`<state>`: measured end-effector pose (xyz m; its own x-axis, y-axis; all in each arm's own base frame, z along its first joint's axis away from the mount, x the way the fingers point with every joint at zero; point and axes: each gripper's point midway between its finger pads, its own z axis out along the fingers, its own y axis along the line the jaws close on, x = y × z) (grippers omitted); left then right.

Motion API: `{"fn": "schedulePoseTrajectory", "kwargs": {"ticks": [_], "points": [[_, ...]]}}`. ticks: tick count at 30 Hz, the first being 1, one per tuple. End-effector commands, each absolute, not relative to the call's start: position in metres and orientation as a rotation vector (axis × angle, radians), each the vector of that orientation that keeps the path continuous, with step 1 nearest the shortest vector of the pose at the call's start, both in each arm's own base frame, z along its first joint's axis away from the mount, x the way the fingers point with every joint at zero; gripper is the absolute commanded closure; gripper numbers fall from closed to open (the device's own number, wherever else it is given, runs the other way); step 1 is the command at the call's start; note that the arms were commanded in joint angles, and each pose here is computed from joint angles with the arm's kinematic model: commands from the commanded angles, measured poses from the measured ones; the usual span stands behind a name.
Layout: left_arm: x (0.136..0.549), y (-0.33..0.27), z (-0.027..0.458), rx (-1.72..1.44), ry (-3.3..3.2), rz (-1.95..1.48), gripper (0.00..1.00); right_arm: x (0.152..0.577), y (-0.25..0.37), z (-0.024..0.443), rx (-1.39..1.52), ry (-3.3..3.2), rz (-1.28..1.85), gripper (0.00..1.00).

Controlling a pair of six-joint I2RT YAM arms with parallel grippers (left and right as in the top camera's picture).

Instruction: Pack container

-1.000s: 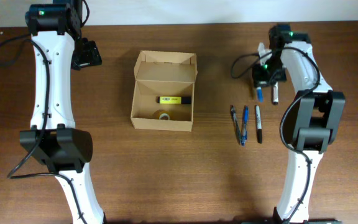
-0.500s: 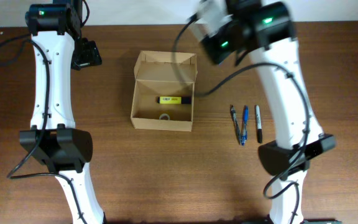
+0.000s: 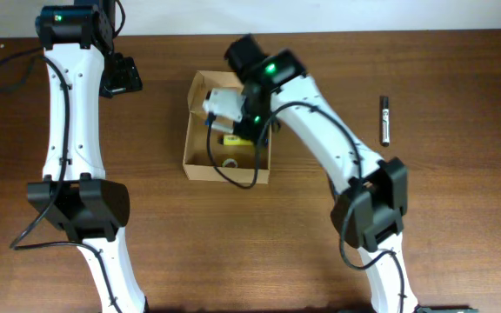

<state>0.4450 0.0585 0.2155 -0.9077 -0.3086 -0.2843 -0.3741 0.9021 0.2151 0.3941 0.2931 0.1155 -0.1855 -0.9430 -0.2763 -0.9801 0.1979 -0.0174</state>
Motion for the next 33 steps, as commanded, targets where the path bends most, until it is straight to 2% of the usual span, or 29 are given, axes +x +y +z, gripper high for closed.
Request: {"fn": "schedulePoseTrajectory", "kwargs": {"ticks": [1,7,13,14,15,17,19,22,26,30,33], "points": [[0.445,0.058,0.216,-0.508,2.825,0.390,0.00,0.384,0.308,0.101,-1.905,2.189,0.279,0.96],[0.445,0.058,0.216,-0.508,2.825,0.390,0.00,0.375,0.306,0.062,-1.942,2.232,0.296,0.96],[0.445,0.058,0.216,-0.508,2.825,0.390,0.00,0.369,0.302,0.048,-1.920,2.311,0.309,0.96],[0.445,0.058,0.216,-0.508,2.825,0.390,0.00,0.368,0.301,0.049,-1.921,2.314,0.310,0.90],[0.445,0.058,0.216,-0.508,2.825,0.390,0.00,0.368,0.301,0.050,-1.920,2.317,0.310,0.75],[0.445,0.058,0.216,-0.508,2.825,0.390,0.00,0.368,0.300,0.053,-1.889,2.349,0.299,0.56],[0.445,0.058,0.216,-0.508,2.825,0.390,0.00,0.369,0.299,0.061,-1.848,2.386,0.294,0.51],[0.445,0.058,0.216,-0.508,2.825,0.390,0.00,0.376,0.304,0.090,-1.761,2.391,0.292,0.50],[0.445,0.058,0.216,-0.508,2.825,0.390,0.00,0.394,0.311,0.160,-1.623,2.301,0.248,0.50],[0.445,0.058,0.216,-0.508,2.825,0.390,0.00,0.420,0.292,0.238,-1.328,2.268,0.062,0.46],[0.445,0.058,0.216,-0.508,2.825,0.390,0.00,0.431,0.264,0.276,-1.163,2.255,-0.021,0.43]]}}
